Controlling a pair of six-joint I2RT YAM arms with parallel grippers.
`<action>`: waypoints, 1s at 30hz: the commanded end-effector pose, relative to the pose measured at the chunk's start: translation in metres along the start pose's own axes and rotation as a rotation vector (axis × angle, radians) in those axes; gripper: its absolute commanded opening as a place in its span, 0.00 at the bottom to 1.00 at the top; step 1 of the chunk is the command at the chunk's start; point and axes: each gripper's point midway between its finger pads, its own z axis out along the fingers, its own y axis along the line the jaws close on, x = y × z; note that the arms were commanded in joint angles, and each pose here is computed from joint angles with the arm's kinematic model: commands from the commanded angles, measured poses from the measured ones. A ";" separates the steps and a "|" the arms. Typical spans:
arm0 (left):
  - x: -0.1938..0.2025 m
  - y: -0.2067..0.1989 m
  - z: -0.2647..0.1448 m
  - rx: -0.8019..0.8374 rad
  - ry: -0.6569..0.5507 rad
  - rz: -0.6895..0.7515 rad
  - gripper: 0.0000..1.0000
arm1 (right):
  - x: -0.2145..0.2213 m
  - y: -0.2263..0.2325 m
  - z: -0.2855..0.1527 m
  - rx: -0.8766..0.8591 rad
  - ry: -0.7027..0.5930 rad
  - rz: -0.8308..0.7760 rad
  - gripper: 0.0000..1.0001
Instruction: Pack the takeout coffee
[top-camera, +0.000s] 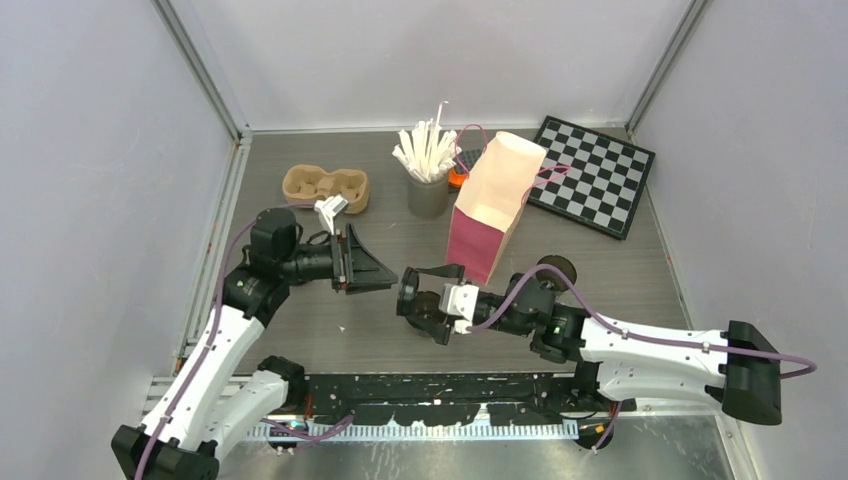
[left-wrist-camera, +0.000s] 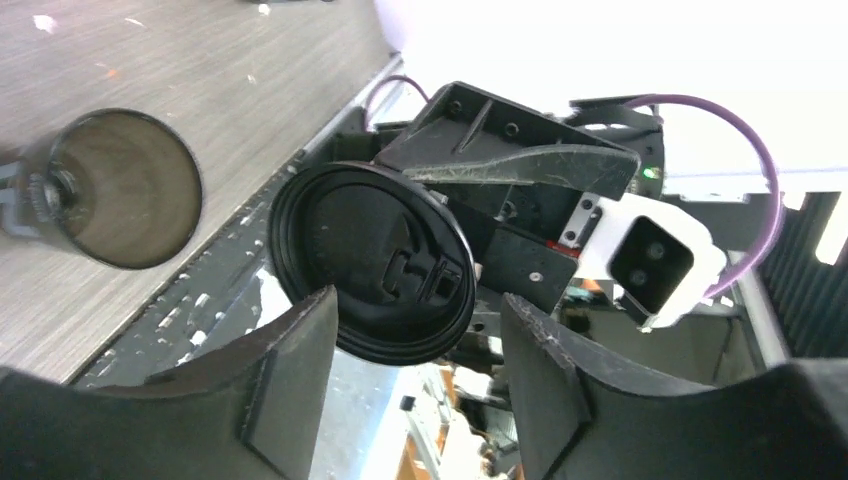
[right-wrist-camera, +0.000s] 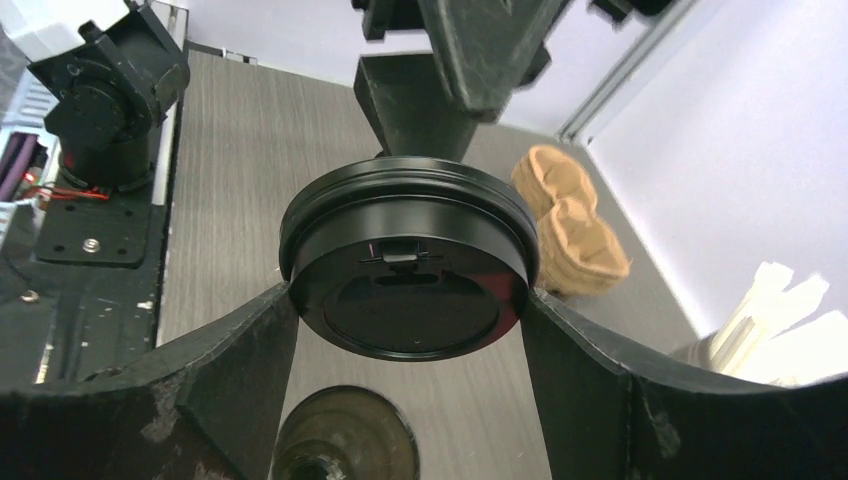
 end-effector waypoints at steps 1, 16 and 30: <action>-0.005 0.029 -0.014 -0.248 -0.063 0.124 0.66 | 0.000 -0.011 -0.011 0.104 0.050 0.210 0.76; -0.026 0.134 -0.032 -0.586 -0.221 0.016 1.00 | 0.027 -0.033 -0.080 0.519 0.783 0.806 0.75; -0.014 0.159 -0.037 -0.383 -0.272 -0.220 0.90 | 0.062 0.021 -0.045 0.468 1.124 0.932 0.74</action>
